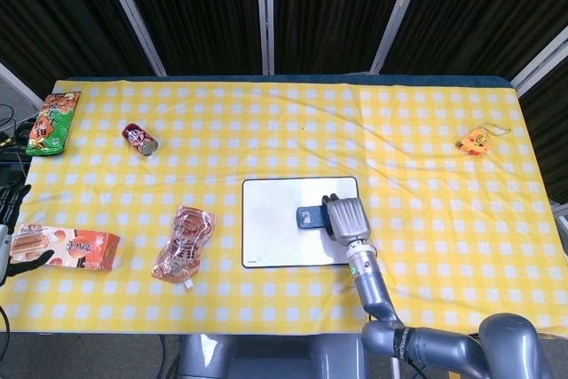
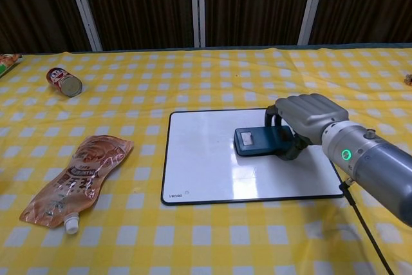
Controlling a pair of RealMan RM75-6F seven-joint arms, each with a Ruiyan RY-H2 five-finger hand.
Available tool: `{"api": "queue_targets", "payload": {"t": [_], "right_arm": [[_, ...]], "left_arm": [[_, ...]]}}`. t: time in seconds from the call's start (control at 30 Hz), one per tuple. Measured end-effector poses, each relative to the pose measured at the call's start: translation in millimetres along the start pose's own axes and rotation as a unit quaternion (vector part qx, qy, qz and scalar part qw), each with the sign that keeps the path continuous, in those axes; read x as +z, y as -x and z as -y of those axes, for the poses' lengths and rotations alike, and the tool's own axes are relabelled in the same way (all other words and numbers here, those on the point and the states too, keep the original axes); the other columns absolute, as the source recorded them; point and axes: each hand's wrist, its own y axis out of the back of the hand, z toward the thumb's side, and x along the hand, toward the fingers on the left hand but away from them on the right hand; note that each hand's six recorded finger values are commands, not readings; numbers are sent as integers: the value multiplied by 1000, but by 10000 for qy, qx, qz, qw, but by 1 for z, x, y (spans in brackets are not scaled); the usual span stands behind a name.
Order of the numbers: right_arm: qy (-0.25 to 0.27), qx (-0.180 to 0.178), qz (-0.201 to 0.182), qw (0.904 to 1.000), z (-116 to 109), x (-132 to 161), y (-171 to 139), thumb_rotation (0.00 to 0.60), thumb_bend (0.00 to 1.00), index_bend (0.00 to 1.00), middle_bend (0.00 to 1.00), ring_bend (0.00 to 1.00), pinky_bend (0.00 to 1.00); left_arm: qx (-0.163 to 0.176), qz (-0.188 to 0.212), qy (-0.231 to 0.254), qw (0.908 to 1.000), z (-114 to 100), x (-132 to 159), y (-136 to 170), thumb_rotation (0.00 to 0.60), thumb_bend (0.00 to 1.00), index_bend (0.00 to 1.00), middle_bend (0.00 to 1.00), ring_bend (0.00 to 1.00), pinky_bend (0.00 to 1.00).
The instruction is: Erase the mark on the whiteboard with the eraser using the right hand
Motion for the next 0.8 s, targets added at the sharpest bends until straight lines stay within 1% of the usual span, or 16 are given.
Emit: {"api": "queue_targets", "payload": {"t": [0.17, 0.33, 0.53, 0.63, 0.8], "right_arm": [[-65, -28, -182, 9998, 2, 20, 2, 600, 307, 821, 702, 699, 769], [-99, -100, -147, 9998, -1, 23, 10, 600, 307, 821, 702, 699, 769], [-203, -216, 46, 9996, -2, 12, 22, 600, 306, 822, 701, 699, 769], [-229, -274, 180, 9992, -3, 2, 27, 600, 305, 822, 701, 699, 769], [-127, -353, 451, 9983, -8, -19, 30, 600, 305, 822, 701, 699, 769]], "left_arm": [[0, -4, 2, 10000, 0, -1, 0, 600, 106, 0, 0, 0, 0], [-4, 0, -1, 10000, 0, -2, 0, 600, 106, 0, 0, 0, 0], [-33, -6, 4, 10000, 0, -4, -1, 600, 106, 0, 0, 0, 0], [-35, -3, 6, 10000, 0, -4, -1, 600, 106, 0, 0, 0, 0], [-40, 33, 5, 10000, 1, -2, 0, 600, 106, 0, 0, 0, 0]]}}
